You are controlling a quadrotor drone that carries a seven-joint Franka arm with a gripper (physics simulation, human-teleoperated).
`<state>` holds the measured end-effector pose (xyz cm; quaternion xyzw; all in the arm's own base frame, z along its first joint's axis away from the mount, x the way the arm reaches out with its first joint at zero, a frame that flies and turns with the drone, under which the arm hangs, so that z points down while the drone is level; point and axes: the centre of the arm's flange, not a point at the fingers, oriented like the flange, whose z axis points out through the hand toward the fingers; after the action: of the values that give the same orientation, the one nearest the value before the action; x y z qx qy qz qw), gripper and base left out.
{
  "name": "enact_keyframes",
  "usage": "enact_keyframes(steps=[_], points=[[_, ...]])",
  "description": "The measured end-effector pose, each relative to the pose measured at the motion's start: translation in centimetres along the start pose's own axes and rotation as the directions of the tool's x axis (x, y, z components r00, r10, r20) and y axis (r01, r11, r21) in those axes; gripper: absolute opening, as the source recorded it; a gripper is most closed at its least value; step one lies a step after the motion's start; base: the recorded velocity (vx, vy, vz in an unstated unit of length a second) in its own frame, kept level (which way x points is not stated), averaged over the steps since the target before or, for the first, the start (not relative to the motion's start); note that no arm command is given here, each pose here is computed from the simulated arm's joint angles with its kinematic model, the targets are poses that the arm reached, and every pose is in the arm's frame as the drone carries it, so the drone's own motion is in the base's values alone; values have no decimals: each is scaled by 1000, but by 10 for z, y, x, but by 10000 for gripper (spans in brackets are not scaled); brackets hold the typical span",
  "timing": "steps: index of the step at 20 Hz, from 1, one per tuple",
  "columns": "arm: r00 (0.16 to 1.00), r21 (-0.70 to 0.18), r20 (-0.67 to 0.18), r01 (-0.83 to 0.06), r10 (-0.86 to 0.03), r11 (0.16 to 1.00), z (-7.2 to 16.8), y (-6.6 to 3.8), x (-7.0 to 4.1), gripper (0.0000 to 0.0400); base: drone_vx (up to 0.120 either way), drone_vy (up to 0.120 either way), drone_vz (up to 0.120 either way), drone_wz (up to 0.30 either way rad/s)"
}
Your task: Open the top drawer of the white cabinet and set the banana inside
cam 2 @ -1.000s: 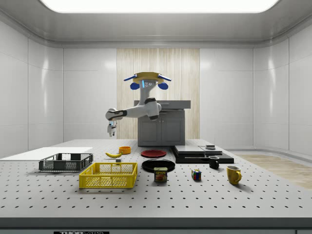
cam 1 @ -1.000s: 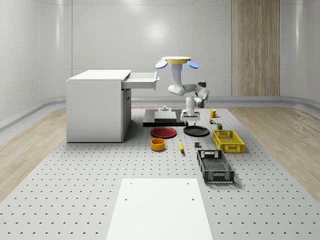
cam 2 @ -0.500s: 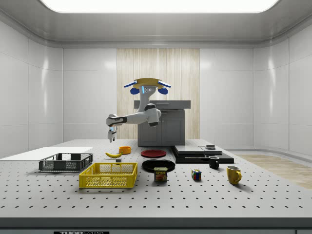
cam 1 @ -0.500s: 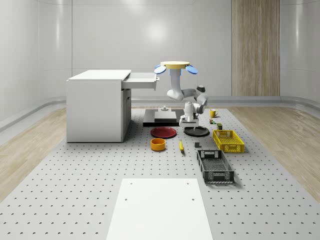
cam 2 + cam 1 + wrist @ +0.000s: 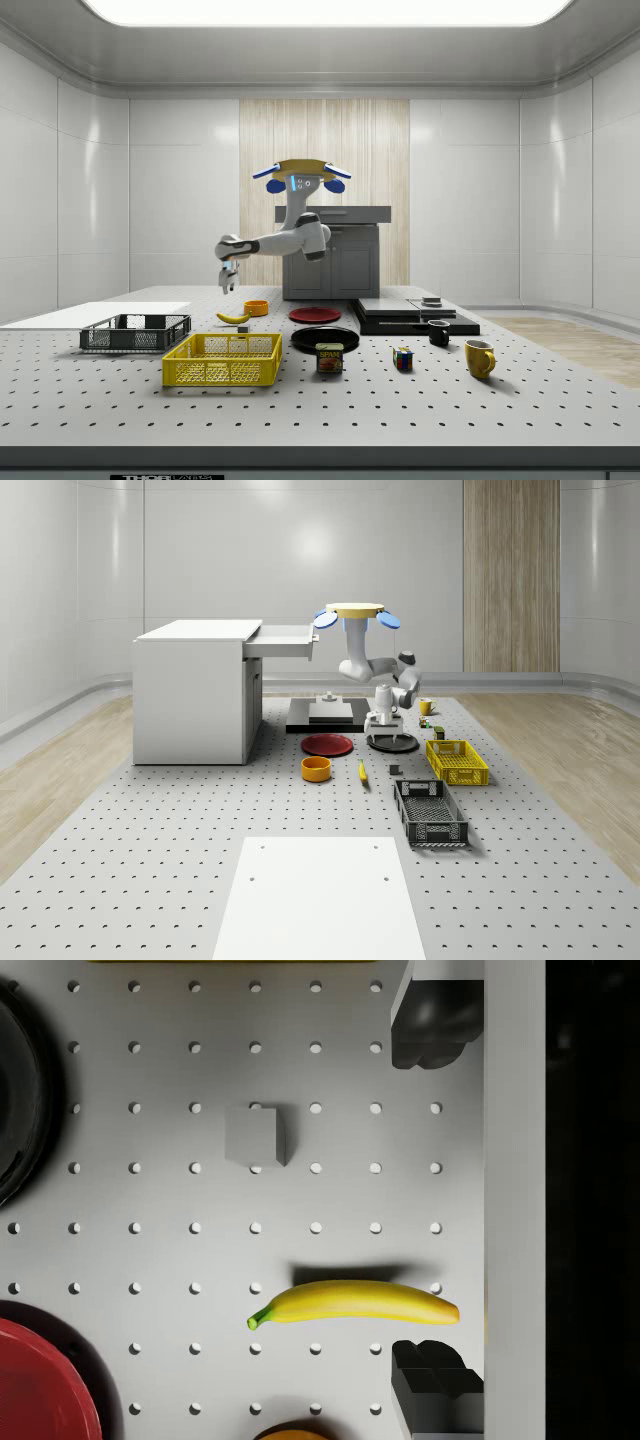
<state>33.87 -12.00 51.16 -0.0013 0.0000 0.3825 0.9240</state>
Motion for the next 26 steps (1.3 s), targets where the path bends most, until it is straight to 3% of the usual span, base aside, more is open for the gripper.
enact_keyframes(steps=[13,26], points=[[1000,0,0,0,0,1000,36,1,1,400,0,0,-40,0],[1000,0,0,0,0,1000,45,37,37,400,0,0,0,0]])
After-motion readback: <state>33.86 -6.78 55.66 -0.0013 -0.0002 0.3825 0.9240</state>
